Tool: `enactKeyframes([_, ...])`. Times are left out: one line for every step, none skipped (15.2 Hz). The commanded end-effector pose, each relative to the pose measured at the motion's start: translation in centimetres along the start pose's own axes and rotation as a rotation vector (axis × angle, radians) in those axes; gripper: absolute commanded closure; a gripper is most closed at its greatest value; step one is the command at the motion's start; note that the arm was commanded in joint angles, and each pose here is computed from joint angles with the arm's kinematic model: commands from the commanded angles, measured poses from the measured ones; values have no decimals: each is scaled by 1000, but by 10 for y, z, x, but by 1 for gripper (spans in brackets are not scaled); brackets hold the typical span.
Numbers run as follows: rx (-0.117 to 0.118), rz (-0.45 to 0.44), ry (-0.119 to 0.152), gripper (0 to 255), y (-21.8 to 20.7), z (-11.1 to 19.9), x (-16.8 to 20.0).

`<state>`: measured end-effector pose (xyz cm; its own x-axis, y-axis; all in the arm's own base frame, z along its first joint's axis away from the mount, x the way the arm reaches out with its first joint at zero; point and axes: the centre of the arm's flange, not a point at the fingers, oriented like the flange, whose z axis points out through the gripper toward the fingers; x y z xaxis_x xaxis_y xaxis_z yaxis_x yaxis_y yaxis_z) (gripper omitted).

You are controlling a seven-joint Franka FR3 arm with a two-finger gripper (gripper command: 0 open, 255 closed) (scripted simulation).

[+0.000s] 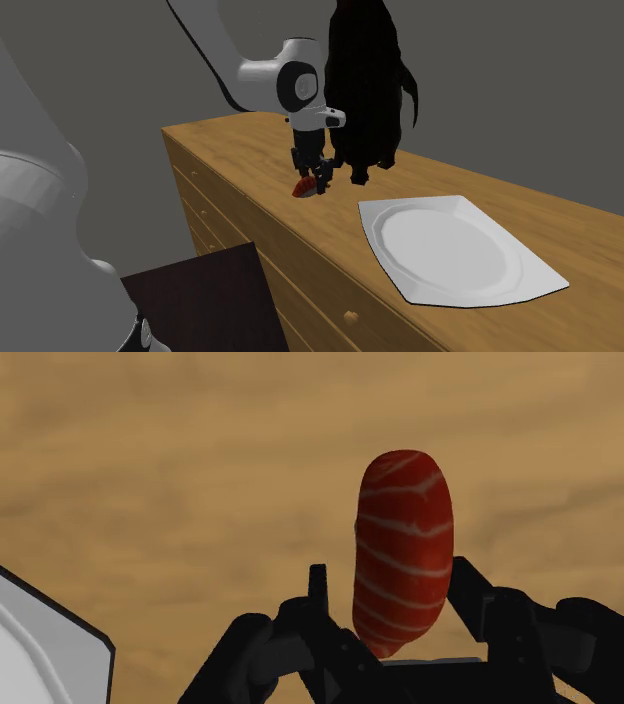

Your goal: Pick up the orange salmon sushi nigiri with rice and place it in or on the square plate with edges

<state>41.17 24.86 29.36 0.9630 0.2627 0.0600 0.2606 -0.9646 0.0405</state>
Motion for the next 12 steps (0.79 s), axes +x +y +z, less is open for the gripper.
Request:
enactKeyframes([0, -5, -4, 255, -2, 2, -1])
enactKeyframes([0, -5, -4, 255, -2, 1, -1])
enactKeyframes([0, -5, -4, 255, -2, 1, -1])
enactKeyframes([0, -5, -4, 255, -2, 1, -1])
enactKeyframes([0, -5, -4, 255, -2, 1, -1])
enactKeyframes([0, -5, -4, 255, -2, 1, -1])
enactKeyframes([0, -5, -4, 255, -2, 1, 0])
enactKeyframes([0, -5, -4, 255, -2, 1, -1])
enactKeyframes([0, -5, -5, 255, -2, 1, -1])
enactKeyframes([0, -5, -5, 255, -2, -4, -1])
enactKeyframes([0, -5, -5, 255, -1, -9, 0])
enactKeyframes([0, -5, -5, 255, -1, -15, 0])
